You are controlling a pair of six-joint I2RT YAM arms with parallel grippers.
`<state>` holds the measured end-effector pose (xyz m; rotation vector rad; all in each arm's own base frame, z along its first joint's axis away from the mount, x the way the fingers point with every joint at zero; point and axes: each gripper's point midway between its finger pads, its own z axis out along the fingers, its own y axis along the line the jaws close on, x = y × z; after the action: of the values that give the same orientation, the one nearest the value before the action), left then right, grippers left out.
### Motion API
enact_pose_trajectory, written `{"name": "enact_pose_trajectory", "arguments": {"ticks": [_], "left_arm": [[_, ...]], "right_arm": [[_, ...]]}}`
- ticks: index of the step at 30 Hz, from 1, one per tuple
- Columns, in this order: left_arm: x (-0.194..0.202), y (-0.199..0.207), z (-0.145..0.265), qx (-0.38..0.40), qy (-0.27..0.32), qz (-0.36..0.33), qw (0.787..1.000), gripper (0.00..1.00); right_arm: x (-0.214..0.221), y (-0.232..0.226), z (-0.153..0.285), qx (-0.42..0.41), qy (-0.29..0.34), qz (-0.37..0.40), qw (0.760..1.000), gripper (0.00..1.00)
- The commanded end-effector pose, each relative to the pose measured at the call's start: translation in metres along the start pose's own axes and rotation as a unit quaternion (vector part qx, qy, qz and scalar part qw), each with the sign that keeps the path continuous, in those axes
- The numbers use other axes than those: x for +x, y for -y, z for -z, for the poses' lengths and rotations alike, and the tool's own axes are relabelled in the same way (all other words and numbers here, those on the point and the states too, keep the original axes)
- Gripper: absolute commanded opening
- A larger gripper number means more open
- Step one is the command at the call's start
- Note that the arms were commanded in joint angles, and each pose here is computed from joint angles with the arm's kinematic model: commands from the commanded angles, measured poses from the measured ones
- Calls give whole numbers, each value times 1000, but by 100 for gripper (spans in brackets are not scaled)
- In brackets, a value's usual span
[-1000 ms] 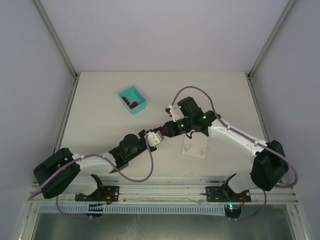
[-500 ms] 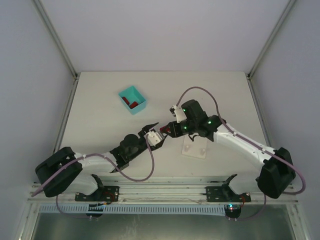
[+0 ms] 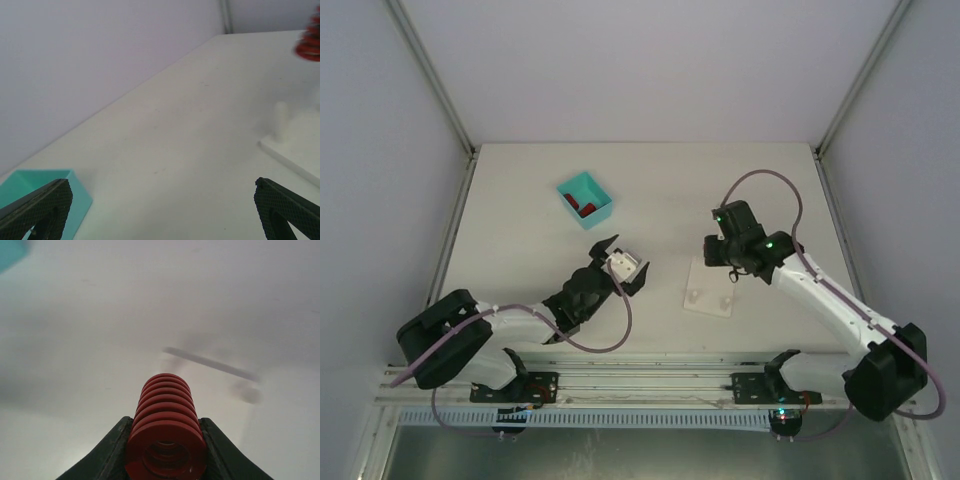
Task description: Install the large spring
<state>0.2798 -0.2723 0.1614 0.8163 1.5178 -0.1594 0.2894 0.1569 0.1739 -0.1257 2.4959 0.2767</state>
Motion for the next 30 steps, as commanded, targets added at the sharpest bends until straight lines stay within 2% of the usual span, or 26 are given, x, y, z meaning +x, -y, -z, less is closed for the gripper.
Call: {"name": "enact_pose_trajectory", "arguments": {"ticks": [1,7,10,16,30], "left_arm": [[-9,-31,-5,-74,0,70,995,99],[-2,-52,-6,-124,-20,122,985,99],[4,-63,-6,-148,-38,144,978,99],[7,-75,-1,-176,-39,187,966,99],[10,-68,-12,-161,-52,178,969,99]], "right_arm": [[-2,60,17,126,-8,-25,992,0],[4,93,18,154,-37,-61,985,0],[5,93,14,141,-50,-68,986,0],[4,85,-3,121,-73,-71,987,0],[9,87,-28,126,-126,-72,981,0]]}}
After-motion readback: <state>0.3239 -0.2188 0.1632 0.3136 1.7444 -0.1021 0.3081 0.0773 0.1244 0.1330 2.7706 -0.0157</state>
